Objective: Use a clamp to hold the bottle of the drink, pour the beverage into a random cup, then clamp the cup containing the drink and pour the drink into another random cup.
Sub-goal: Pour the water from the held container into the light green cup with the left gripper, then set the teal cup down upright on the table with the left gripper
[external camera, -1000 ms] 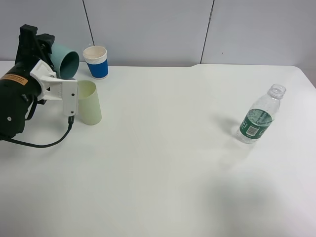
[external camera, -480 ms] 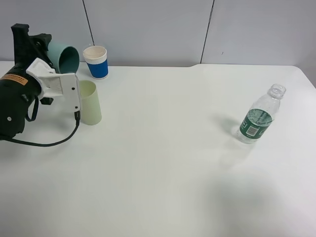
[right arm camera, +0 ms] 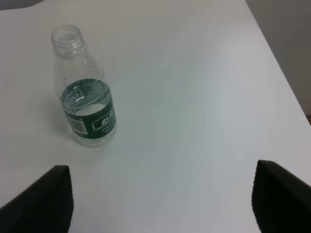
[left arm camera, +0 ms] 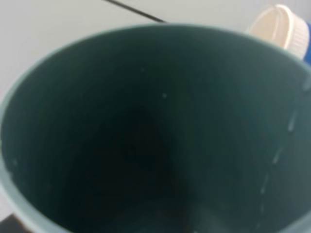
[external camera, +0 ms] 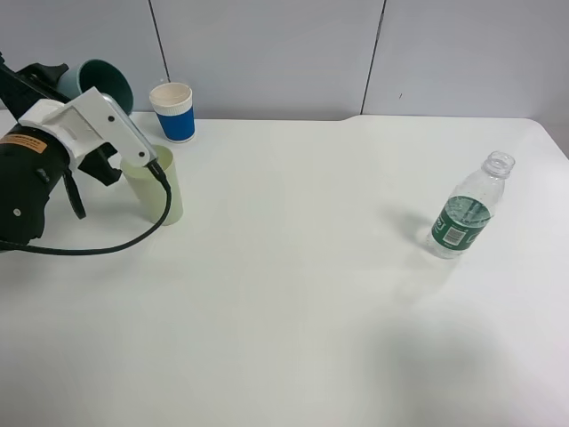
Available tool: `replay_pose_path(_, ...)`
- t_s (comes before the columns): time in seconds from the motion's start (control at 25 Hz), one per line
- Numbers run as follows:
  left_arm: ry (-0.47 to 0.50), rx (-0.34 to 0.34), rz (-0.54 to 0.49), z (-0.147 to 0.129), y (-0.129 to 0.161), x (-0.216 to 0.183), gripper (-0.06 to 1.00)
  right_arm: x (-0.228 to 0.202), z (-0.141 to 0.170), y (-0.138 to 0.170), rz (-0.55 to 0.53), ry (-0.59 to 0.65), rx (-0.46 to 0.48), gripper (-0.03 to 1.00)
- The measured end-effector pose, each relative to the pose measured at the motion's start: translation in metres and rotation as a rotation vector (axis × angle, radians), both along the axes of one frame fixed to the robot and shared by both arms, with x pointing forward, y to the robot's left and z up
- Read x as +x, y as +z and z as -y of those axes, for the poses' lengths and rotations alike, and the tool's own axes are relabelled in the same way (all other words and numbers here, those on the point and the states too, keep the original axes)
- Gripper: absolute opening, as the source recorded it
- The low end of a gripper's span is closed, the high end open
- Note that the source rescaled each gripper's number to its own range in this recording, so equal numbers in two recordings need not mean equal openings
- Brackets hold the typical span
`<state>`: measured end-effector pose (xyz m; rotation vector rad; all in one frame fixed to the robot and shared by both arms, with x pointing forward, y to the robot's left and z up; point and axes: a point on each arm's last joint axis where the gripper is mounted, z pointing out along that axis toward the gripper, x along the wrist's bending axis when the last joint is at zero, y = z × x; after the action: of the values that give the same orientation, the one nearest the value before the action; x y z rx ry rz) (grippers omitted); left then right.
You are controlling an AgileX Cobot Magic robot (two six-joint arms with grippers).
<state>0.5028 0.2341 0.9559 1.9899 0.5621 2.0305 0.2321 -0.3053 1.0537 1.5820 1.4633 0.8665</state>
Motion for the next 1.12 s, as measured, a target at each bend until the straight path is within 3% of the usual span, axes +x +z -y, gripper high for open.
replay_pose_path(0.24, 0.012, -0.143, -0.016, -0.001, 0.000, -0.001, 0.03, 0.000, 0.000, 0.000, 0.000, 0.000, 0.000, 0.44)
replay_pose_path(0.44, -0.026, -0.303, -0.034, 0.002, 0.004, -0.003, 0.03, 0.000, 0.000, 0.000, 0.000, 0.000, 0.000, 0.44)
replay_pose_path(0.8, -0.220, -0.468, -0.002, 0.015, 0.031, -0.011, 0.03, 0.000, 0.000, 0.000, 0.000, 0.000, 0.000, 0.44)
replay_pose_path(1.12, -0.384, -0.647, -0.115, 0.027, 0.049, -0.028, 0.03, 0.000, 0.000, 0.000, 0.000, 0.000, 0.000, 0.44)
